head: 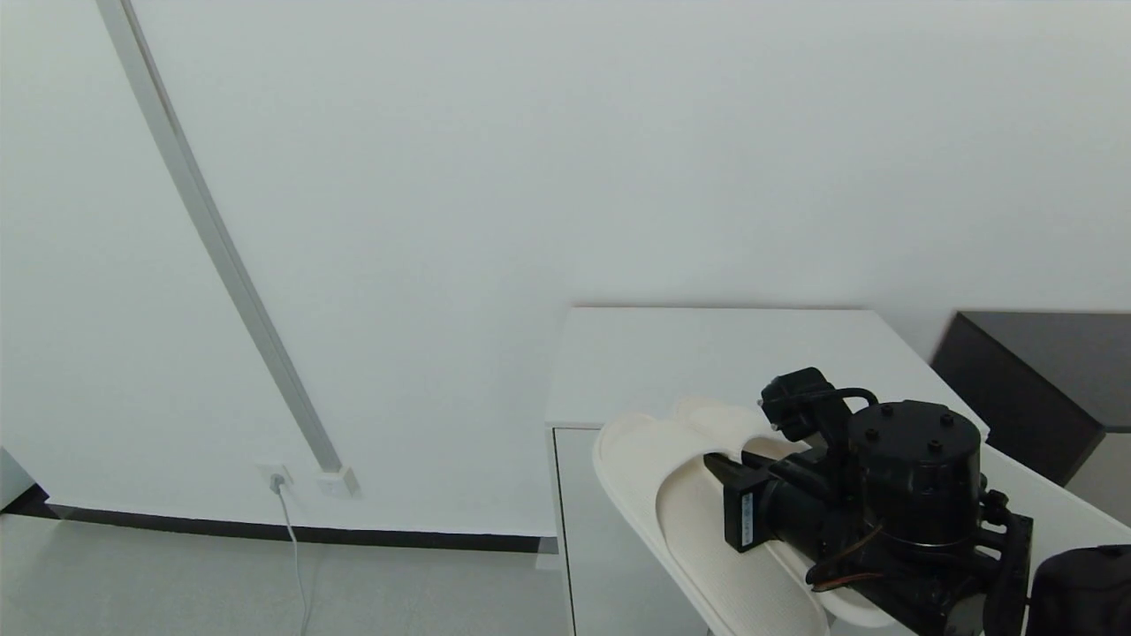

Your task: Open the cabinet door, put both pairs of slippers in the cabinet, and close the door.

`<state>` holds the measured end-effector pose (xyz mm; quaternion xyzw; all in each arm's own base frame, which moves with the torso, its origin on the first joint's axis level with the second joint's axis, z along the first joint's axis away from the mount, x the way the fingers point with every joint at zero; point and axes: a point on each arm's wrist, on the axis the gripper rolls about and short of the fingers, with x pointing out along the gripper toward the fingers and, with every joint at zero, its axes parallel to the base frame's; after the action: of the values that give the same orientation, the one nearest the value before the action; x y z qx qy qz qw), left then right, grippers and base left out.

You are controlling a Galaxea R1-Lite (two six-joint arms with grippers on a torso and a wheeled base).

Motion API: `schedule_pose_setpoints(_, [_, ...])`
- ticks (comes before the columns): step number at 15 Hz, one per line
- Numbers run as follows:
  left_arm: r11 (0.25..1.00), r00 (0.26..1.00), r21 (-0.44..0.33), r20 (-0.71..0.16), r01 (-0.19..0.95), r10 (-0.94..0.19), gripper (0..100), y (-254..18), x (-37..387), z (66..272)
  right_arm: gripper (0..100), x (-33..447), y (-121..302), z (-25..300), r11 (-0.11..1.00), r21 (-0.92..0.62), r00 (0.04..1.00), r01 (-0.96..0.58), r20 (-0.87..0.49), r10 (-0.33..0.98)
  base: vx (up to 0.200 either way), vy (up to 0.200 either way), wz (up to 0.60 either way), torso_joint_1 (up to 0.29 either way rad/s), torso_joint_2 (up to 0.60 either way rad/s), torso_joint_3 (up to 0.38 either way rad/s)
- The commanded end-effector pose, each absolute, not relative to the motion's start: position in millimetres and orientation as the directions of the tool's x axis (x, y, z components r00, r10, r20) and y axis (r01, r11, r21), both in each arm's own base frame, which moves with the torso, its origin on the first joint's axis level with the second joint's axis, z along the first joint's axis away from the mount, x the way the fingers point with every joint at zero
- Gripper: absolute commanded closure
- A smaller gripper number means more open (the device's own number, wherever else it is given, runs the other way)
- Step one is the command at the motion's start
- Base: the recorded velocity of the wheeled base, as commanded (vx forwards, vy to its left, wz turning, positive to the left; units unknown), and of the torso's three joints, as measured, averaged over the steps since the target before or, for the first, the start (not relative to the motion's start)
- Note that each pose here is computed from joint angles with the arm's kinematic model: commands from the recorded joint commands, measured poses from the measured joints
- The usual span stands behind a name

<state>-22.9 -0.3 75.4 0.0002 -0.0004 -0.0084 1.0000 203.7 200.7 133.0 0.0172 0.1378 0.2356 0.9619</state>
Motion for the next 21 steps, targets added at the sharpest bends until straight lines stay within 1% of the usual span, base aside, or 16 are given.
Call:
schedule_pose_setpoints(1, [1.000, 1.000, 0.002, -0.002, 0.017, -0.017, 100, -0.3, -22.8, 75.3, 100, 203.5, 201.7, 129.8, 0.888, 0.094, 0.847, -0.451, -0.268, 0.459, 0.000, 0.000, 0.00, -0.100, 0.22, 0.124])
schedule_pose_setpoints(13, [1.000, 1.000, 0.000, -0.002, 0.017, -0.017, 100, -0.3, -22.8, 75.3, 100, 199.4, 205.0, 132.0, 0.878, 0.098, 0.844, -0.468, -0.246, 0.477, 0.000, 0.000, 0.00, -0.010, 0.02, 0.011])
schedule_pose_setpoints(21, [1.000, 1.000, 0.002, -0.002, 0.017, -0.017, 100, -0.3, -22.8, 75.3, 100, 197.9, 205.9, 131.8, 0.876, 0.092, 0.842, -0.474, -0.245, 0.481, 0.000, -0.200, 0.00, 0.002, 0.00, 0.002])
